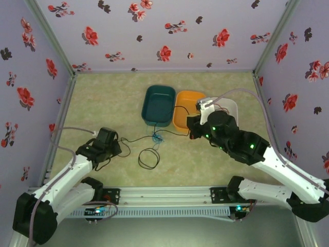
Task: Untangle the cables
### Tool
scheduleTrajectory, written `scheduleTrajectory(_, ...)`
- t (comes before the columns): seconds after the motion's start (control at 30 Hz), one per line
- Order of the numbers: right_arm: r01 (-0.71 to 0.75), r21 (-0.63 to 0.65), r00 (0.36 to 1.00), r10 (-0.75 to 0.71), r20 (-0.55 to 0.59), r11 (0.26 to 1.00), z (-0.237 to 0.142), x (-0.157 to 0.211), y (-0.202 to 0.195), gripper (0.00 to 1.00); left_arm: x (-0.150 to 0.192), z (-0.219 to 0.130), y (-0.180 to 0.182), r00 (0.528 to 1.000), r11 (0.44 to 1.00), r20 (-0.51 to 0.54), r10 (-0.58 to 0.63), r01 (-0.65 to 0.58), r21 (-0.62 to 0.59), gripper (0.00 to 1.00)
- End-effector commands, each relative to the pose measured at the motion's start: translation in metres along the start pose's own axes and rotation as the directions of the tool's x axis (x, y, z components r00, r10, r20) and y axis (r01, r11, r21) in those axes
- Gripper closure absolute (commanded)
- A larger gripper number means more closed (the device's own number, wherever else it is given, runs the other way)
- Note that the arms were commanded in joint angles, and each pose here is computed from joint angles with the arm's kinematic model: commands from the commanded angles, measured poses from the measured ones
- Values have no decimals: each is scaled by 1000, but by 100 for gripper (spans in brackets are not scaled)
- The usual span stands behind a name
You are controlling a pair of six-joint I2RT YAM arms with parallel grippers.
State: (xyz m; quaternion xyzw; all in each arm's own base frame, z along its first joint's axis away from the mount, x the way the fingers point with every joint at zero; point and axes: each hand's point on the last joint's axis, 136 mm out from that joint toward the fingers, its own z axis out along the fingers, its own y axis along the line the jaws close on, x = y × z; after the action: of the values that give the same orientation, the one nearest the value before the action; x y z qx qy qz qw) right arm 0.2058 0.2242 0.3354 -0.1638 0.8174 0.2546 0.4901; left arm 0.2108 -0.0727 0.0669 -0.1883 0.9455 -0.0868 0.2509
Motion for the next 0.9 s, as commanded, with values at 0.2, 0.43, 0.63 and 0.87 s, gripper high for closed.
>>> scheduleTrajectory(0.2,-27,4,997,27,77,1000,-28,-9,-11,100,0,-5,33,999,990,19,-41,43,-136,100)
scheduleTrajectory(0.43,-31,67,994,23,110,997,-43,-17,-26,100,-7,-7,30,998,991,41,-48,53,-119,99)
scheduleTrajectory(0.63,-30,34,992,25,123,999,-48,-25,-19,100,-17,-13,22,997,996,67,-30,36,-86,86)
scheduleTrajectory(0.87,-41,1,992,41,121,999,-44,-26,-12,100,-28,-28,-1,996,999,83,26,-28,21,43)
